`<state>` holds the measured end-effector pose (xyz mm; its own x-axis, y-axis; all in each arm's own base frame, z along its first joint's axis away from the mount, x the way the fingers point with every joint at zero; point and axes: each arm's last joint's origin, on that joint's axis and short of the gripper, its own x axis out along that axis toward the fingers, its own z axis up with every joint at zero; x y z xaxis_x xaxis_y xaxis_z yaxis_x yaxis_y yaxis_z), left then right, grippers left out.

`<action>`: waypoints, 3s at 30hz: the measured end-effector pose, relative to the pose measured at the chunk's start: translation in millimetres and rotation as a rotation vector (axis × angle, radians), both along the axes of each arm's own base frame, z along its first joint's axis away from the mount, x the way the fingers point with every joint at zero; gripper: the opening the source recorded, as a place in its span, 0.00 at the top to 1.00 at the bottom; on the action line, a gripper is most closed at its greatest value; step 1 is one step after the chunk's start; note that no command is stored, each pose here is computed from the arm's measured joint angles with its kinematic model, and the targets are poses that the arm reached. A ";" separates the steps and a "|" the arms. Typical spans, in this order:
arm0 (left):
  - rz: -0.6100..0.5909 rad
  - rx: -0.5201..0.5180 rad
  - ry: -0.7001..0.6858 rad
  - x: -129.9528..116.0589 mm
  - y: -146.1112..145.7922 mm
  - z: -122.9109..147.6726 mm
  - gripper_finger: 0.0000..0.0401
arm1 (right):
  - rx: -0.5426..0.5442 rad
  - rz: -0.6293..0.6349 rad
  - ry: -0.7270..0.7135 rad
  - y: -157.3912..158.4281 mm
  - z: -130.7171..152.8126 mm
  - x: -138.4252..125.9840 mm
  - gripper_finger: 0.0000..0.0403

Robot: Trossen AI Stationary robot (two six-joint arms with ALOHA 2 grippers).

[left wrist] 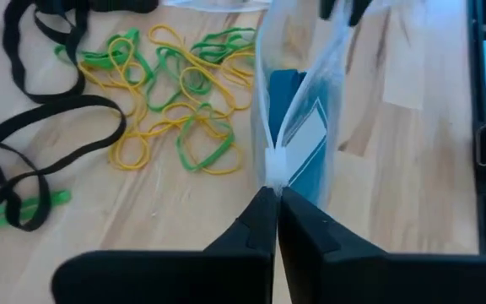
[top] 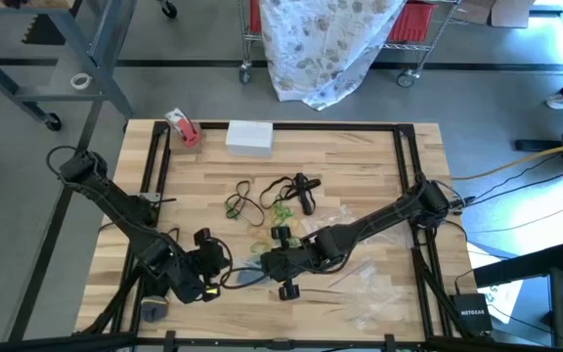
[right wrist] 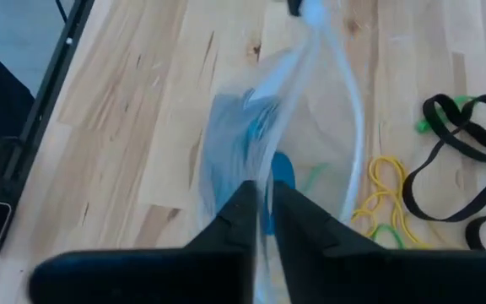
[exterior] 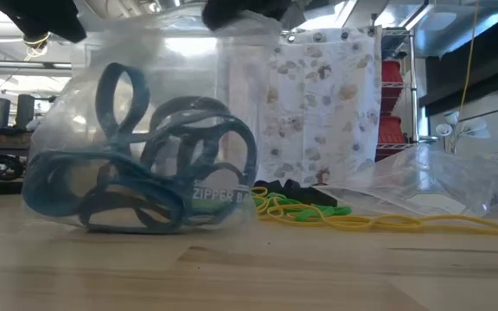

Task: Sort rubber bands
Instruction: Close the transparent zip bag

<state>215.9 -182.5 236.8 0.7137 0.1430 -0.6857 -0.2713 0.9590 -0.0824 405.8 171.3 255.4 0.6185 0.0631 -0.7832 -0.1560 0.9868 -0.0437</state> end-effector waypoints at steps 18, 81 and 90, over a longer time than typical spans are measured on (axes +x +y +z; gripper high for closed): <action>-0.024 -0.064 -0.074 -0.6 -11.5 5.0 1.00 | -0.022 0.092 -0.298 4.1 -2.9 43.5 0.61; -0.028 -0.041 -0.077 -2.1 -12.1 4.7 1.00 | -0.112 0.111 -0.071 -8.1 -24.5 34.5 0.96; -0.028 -0.042 -0.077 -2.1 -12.2 4.7 1.00 | -0.153 0.111 0.031 -11.4 -30.9 26.9 0.96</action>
<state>213.7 -194.7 241.5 0.7681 0.0947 -0.6333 -0.2357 0.9614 -0.1421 432.7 159.9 224.5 0.5900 0.0082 -0.8074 -0.2675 0.9454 -0.1859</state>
